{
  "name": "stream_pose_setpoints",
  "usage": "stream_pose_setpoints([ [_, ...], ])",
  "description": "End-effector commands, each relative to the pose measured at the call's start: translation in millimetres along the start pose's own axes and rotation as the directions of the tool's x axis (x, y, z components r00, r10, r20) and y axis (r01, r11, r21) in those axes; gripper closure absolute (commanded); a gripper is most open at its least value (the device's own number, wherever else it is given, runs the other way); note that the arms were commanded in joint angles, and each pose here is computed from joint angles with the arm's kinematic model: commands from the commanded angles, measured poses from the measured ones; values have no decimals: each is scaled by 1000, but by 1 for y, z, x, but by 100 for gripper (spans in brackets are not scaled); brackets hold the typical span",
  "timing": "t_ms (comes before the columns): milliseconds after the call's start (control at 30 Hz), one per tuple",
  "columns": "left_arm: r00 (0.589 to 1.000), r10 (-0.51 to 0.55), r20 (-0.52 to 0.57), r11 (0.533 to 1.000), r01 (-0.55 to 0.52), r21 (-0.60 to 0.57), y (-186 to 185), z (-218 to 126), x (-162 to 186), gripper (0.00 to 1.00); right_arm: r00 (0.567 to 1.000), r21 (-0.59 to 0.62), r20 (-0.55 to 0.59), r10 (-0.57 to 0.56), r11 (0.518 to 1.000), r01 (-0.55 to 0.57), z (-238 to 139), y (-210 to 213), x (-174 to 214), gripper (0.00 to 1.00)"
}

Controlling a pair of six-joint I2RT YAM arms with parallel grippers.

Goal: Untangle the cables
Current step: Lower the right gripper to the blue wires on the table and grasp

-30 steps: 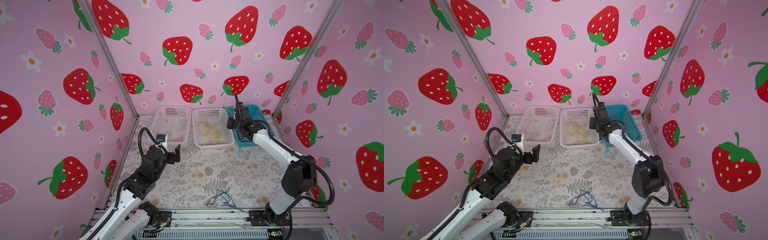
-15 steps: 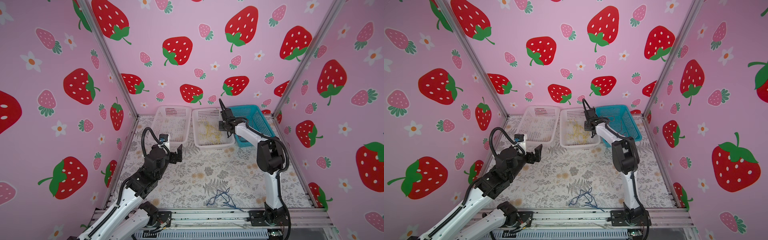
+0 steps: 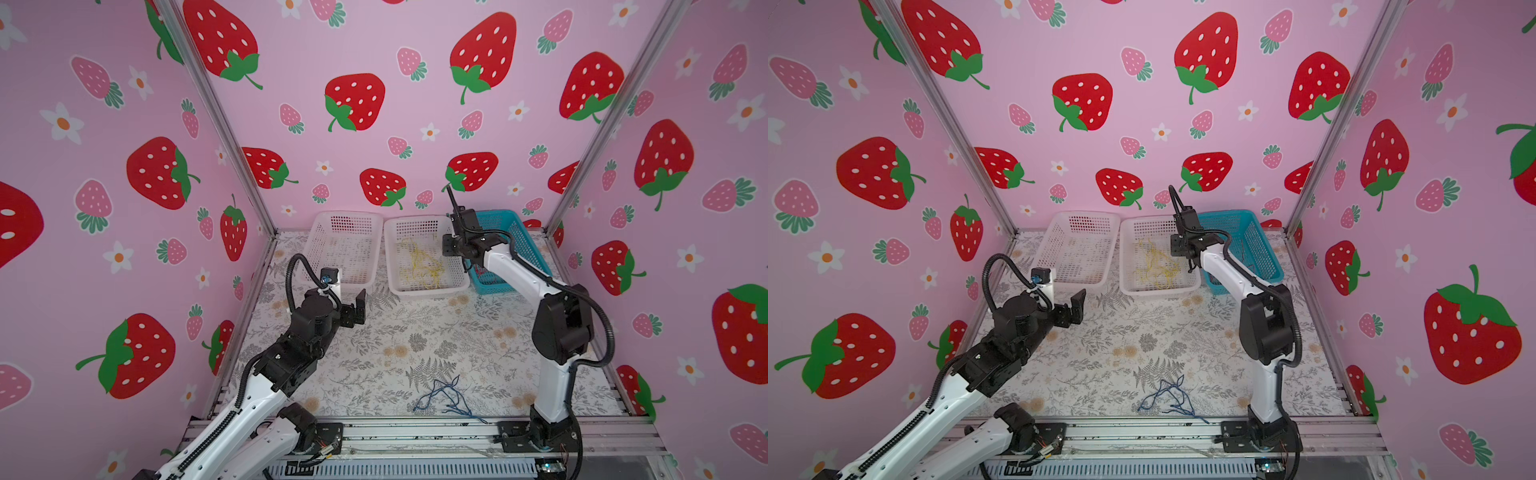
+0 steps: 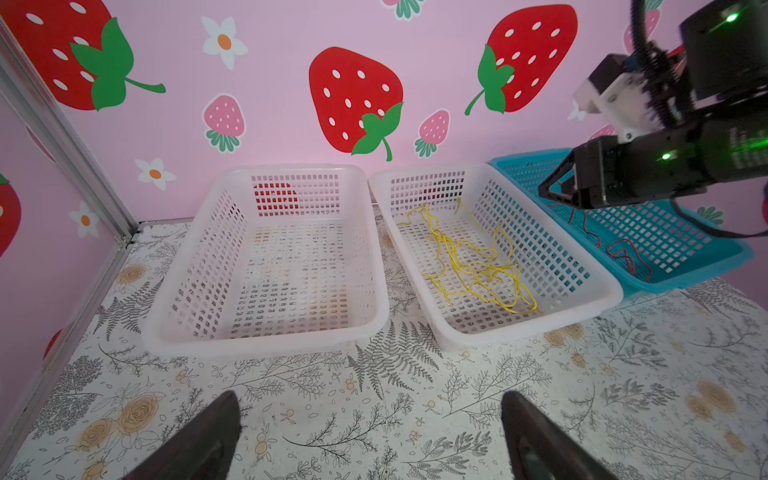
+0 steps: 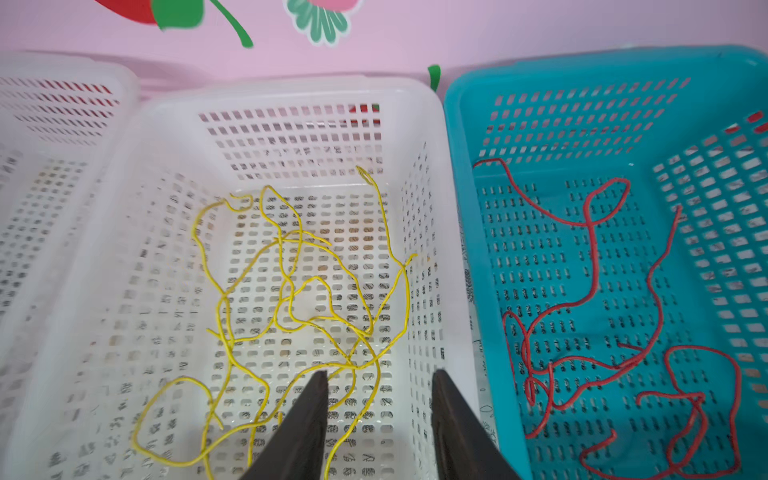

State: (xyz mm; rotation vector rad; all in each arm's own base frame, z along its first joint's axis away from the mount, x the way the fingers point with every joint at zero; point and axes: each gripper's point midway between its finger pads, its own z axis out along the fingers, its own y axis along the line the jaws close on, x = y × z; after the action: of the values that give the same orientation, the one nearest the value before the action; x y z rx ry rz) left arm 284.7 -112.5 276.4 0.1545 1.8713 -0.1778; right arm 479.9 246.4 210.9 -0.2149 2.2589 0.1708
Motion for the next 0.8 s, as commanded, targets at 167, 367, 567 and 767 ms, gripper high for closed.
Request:
stream_pose_setpoints([
  [167, 1000, -7, 7, 1000, 7, 2, -2, -1, -8, 1, 997, -156, -2, -82, 985, 80, -95, 21, 74, 49],
  [367, 999, -23, -38, 1000, 24, 16, -5, -1, -8, 1, 987, -235, -116, -112, 968, 83, -141, 24, 188, 49],
  [567, 991, -29, -134, 998, 35, 44, -10, -9, 0, 1, 978, -360, -198, -69, 933, -7, -174, 33, 268, 49],
  [767, 986, -30, -163, 996, 43, 75, -11, -18, 16, 1, 975, -421, -224, -10, 903, -88, -187, 32, 306, 49],
])
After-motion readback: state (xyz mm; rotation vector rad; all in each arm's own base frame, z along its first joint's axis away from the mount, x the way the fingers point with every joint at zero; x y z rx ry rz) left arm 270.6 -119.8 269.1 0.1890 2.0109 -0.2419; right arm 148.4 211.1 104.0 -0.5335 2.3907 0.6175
